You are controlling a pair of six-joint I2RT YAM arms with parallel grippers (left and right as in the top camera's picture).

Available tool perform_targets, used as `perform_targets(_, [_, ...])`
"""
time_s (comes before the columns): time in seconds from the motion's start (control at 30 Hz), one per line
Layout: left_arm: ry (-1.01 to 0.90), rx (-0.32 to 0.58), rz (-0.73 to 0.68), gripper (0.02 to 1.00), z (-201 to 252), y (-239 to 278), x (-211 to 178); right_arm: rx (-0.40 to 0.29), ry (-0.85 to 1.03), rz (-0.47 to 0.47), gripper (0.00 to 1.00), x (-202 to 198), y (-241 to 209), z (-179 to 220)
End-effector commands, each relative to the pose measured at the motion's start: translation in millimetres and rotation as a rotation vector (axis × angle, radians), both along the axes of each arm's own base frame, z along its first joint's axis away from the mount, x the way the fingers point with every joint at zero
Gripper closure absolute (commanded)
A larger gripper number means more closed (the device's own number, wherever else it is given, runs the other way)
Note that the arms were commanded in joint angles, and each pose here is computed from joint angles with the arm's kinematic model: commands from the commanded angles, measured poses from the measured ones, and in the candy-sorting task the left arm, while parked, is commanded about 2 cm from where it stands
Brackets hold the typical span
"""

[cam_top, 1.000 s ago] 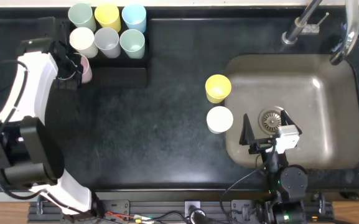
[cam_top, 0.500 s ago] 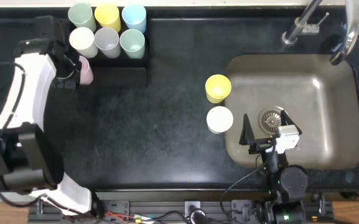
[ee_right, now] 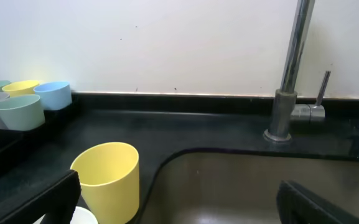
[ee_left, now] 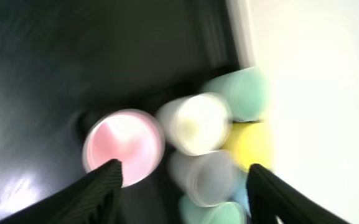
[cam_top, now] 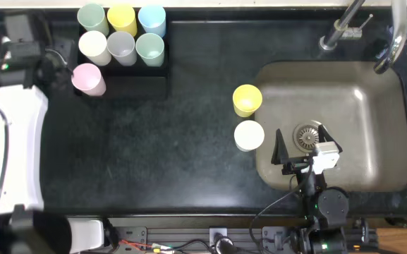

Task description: Store Cups

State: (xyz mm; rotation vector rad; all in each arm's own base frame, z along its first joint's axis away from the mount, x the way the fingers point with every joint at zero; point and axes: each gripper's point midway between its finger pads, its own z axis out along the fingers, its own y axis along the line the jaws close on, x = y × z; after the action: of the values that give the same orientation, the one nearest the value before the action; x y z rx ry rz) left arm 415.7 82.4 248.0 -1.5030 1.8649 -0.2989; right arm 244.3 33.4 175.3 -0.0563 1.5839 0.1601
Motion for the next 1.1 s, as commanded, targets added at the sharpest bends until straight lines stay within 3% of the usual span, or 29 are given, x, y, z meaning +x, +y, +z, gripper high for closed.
perform_targets(0.03, [-0.123, 0.282, -0.188, 0.323, 64, -2, 0, 0.004, -0.001, -0.008, 0.003, 0, -1, -3])
perform_targets(0.2, [-0.319, 0.479, -0.363, 0.305, 114, -31, 11, 0.004, -0.001, -0.008, 0.003, 0, -1, -3])
perform_targets(0.3, [-0.449, 0.513, -0.544, 0.275, 126, -76, 19, 0.004, -0.001, -0.008, 0.003, 0, -1, -3])
perform_targets(0.53, [-0.472, 0.404, -0.909, 0.259, 85, -210, 26, 0.004, -0.001, -0.008, 0.003, 0, -1, -3])
perform_targets(0.77, [-0.404, 0.31, -1.214, 0.229, 26, -336, -2, 0.004, -0.001, -0.008, 0.005, 0, -1, -3])
perform_targets(0.93, [-0.234, 0.246, -1.307, 0.22, -19, -377, -27, 0.004, -0.001, -0.008, 0.003, 0, -1, -3])
perform_targets(1.1, [-0.026, 0.265, -1.361, 0.218, -51, -392, -40, 0.004, -0.001, -0.008, 0.003, 0, -1, -3])
